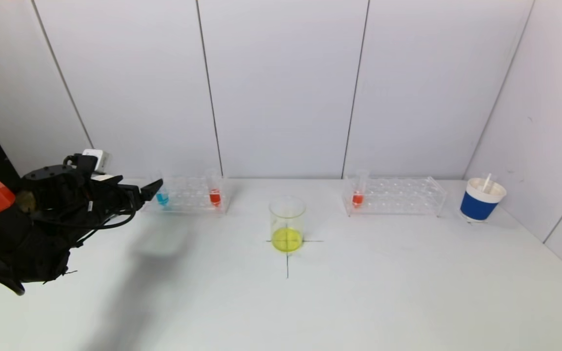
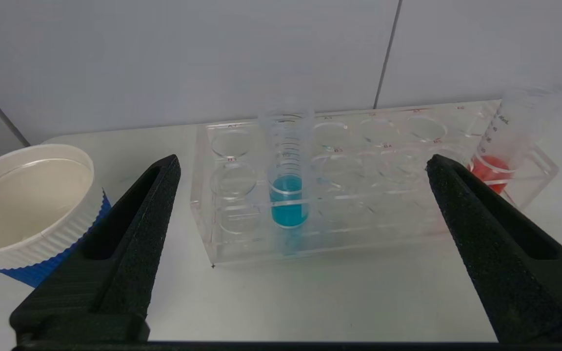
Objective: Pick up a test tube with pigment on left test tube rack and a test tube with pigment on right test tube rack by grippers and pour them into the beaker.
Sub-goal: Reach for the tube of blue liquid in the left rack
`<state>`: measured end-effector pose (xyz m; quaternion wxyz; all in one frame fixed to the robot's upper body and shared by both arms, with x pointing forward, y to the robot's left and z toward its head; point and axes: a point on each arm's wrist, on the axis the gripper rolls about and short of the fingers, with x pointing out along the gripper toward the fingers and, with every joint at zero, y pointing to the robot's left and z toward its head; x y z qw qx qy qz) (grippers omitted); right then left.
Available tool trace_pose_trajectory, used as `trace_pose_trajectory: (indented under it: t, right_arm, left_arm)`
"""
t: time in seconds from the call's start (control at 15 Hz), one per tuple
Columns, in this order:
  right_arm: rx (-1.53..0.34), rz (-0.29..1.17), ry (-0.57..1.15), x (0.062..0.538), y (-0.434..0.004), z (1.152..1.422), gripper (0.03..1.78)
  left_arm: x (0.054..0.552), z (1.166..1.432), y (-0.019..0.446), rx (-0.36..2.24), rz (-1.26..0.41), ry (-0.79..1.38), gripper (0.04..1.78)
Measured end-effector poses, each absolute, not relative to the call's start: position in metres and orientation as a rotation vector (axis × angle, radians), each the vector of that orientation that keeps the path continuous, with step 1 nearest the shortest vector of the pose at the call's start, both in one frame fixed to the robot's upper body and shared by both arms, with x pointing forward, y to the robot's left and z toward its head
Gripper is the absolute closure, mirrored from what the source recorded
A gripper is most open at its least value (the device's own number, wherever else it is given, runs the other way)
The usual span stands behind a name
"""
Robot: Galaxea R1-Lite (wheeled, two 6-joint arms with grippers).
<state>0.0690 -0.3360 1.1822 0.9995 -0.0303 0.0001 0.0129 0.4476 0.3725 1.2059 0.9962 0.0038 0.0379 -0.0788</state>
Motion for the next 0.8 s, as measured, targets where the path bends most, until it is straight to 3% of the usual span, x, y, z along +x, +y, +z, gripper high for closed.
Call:
trace_pose_trajectory:
  t: [0.8]
  right_arm:
    - [-0.061, 0.025, 0.0, 0.069, -0.336, 1.182, 0.04]
  left_arm:
    - [0.475, 1.178, 0.376, 0.003, -0.15, 0.107, 0.06]
